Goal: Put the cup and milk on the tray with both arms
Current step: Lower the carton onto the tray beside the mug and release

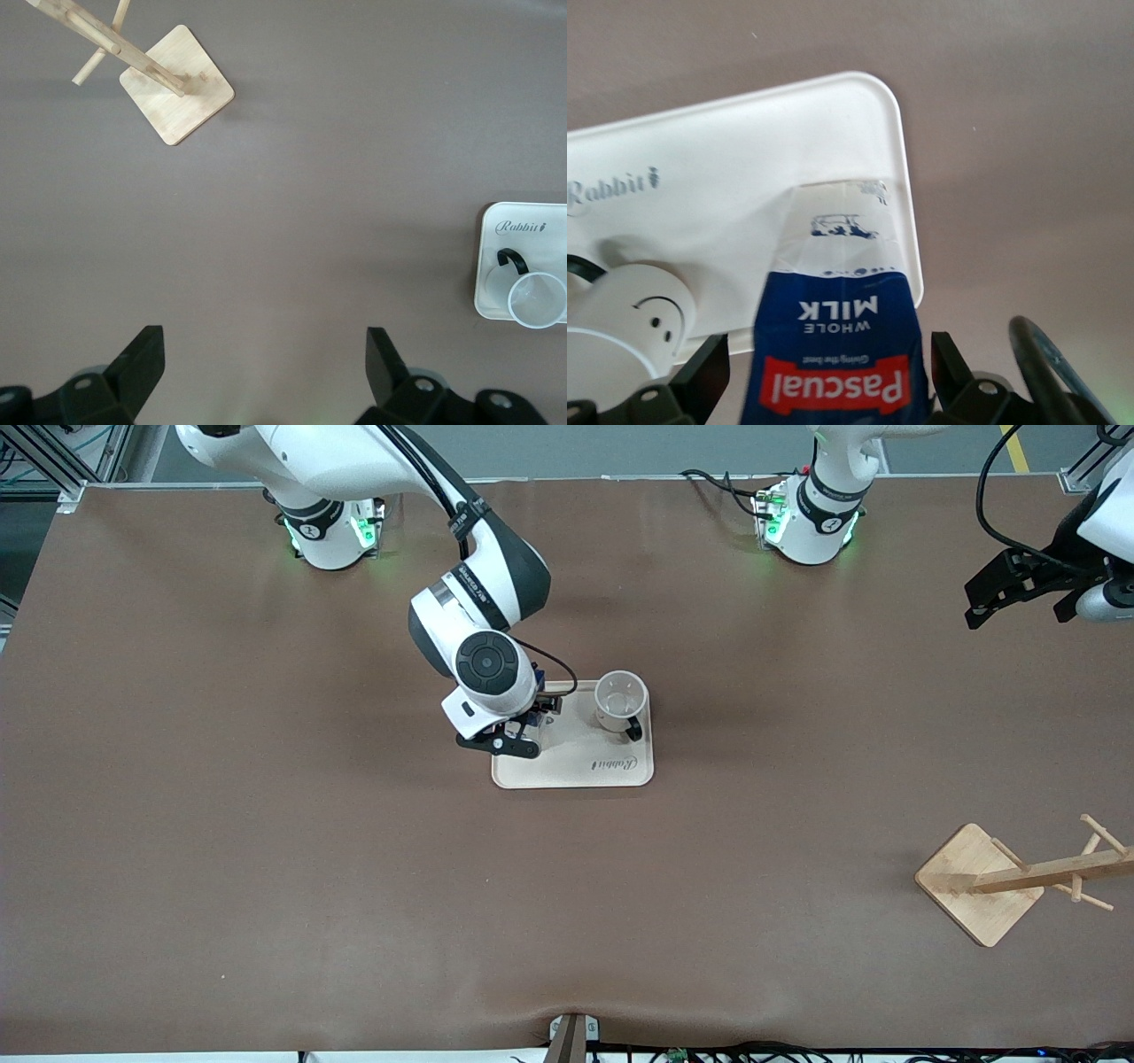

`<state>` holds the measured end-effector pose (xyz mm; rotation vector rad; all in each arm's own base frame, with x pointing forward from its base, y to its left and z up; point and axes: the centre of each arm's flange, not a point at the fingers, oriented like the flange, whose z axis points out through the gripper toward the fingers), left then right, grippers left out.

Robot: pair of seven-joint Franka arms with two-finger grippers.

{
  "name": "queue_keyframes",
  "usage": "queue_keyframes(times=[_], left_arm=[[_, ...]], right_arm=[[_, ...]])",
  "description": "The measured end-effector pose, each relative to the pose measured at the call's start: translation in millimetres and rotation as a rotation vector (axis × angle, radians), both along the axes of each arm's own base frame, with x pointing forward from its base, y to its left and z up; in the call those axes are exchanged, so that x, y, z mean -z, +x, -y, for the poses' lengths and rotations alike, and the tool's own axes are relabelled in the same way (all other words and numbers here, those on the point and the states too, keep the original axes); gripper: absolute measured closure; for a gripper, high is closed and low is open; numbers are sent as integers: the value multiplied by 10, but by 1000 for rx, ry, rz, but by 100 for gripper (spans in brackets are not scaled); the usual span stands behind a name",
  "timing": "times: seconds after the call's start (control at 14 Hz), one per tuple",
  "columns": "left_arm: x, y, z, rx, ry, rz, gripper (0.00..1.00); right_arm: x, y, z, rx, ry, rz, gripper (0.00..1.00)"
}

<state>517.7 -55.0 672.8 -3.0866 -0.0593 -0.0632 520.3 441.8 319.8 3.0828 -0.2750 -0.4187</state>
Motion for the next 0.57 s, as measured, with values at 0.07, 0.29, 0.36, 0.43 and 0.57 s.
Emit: queue_keyframes(times=[0.07, 0.29, 0.36, 0.43, 0.57], left_arm=[[7, 5, 0, 0, 0, -1, 0], [40, 30, 1, 0, 0, -5, 0], [44, 35, 1, 0, 0, -5, 0], [44, 36, 2, 0, 0, -5, 0], [44, 37, 2, 1, 0, -4, 0]], right_arm=[[-57, 25, -13, 0, 6, 7, 0], [-191, 65, 18, -1, -6, -11, 0], [-253, 97, 38, 2, -7, -13, 0], [-310, 126, 50, 5, -5, -10, 0], [-371, 153, 55, 6, -2, -6, 0]])
